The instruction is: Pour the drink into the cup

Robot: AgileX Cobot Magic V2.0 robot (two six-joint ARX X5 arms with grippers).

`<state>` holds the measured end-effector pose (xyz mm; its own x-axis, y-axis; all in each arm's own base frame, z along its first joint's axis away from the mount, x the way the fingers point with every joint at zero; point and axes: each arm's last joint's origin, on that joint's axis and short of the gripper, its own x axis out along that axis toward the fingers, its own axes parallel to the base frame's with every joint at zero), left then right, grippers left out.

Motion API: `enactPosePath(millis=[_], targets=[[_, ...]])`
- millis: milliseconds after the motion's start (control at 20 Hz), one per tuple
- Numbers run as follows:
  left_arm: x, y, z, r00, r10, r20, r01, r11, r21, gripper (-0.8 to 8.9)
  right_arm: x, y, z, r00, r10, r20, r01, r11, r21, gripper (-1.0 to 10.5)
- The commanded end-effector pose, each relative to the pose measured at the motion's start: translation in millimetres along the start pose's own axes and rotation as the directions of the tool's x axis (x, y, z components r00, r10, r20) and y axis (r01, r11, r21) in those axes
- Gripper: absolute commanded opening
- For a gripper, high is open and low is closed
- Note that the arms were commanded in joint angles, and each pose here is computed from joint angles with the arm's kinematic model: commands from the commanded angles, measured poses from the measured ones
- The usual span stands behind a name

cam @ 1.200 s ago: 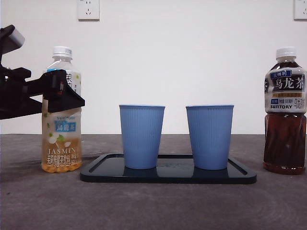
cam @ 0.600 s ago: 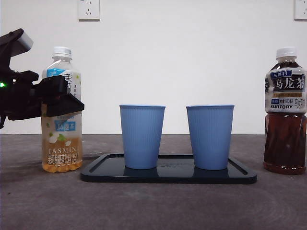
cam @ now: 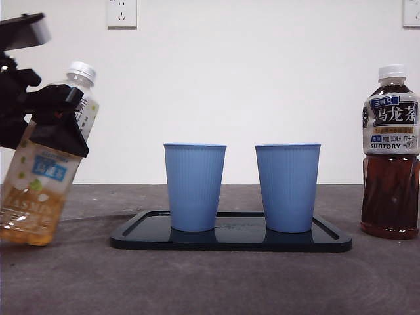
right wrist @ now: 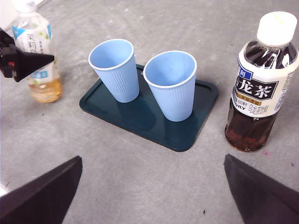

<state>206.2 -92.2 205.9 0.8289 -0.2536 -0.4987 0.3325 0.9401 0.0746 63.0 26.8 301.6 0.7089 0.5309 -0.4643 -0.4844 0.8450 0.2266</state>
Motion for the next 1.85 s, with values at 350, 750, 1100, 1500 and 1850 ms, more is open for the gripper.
enactPosePath(millis=[350,750,1100,1500,1850], targets=[[-24,-26,54,0.987,0.153,-0.059,-0.109,0.882,0.458,2.4,-2,1,6,0.999,-0.02,0.04,0.022,0.999,-0.045,4.9],[-5,-47,60,0.938,0.335,-0.085,-0.187,0.7,0.689,2.4,-2,1,6,0.999,-0.014,0.042,0.016,0.999,-0.046,4.9],[18,-72,84,0.897,0.428,-0.112,-0.181,0.585,0.791,2.4,-2,1,6,0.999,-0.011,0.043,0.013,0.999,-0.047,4.9],[22,-97,84,0.871,0.485,-0.081,-0.115,0.36,0.926,2.4,-2,2,6,0.999,0.018,0.042,-0.016,0.999,-0.049,4.9],[29,-108,77,0.832,0.553,-0.042,-0.087,0.205,0.975,2.39,-2,3,6,0.999,0.031,0.039,-0.029,0.998,-0.052,4.9]])
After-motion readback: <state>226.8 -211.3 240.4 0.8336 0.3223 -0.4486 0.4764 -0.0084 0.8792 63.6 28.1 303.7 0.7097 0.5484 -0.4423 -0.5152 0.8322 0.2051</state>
